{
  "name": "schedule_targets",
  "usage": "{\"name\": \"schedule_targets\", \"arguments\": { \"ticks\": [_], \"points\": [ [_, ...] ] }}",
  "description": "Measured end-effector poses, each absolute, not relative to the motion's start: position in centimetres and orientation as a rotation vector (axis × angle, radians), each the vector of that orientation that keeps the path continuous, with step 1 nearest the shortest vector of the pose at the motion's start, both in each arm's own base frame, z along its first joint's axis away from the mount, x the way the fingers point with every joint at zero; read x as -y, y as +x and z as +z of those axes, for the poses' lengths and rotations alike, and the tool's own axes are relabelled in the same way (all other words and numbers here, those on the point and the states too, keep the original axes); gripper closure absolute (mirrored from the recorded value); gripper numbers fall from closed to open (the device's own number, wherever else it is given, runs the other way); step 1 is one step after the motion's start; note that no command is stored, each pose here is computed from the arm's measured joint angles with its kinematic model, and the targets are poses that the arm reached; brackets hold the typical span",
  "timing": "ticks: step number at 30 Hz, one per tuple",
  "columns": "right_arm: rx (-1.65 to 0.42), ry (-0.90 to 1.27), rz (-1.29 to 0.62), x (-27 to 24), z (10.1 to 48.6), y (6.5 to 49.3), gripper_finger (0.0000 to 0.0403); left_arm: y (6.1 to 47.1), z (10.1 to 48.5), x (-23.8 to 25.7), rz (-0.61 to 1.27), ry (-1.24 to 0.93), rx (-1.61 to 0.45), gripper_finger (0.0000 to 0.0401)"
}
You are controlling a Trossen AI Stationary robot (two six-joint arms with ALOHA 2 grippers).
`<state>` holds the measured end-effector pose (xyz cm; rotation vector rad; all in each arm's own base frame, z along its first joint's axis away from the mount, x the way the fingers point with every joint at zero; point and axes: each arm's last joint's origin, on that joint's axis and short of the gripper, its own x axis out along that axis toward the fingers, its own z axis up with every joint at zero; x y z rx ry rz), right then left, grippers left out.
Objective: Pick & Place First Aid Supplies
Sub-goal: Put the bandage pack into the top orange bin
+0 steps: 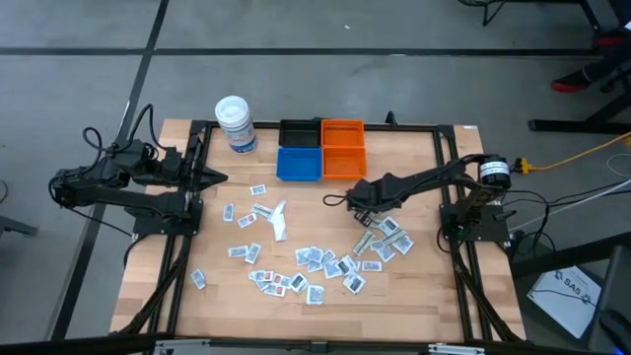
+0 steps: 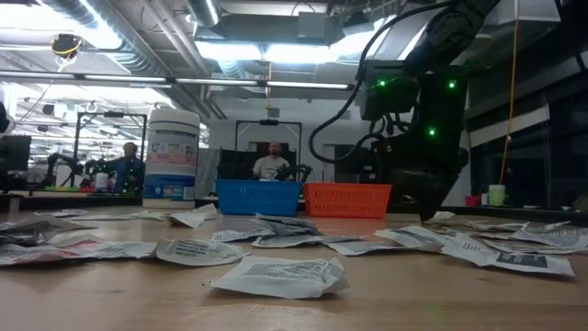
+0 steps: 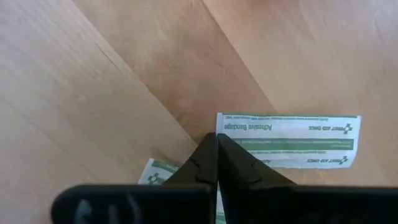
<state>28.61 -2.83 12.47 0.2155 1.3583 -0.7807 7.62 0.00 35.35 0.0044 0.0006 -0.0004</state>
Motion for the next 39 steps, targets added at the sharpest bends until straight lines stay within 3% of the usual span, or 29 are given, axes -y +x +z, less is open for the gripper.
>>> {"name": "schedule_targets", "arguments": {
  "ticks": [8,28,39],
  "points": [
    [-1.294,0.277,-0.673,2.8,14.5,30.2,0.04,7.6,35.3,0.0,-0.001,0.004,-0.001,0.0397],
    [-1.191,0.52,-0.352,1.8,15.2,32.2,0.04,7.6,35.3,0.0,-0.001,0.004,-0.001,0.0397],
    [-1.191,0.487,-0.313,1.8,15.3,32.2,0.0329,7.6,35.3,0.0,-0.001,0.004,-0.001,0.0397]
  ]
}}
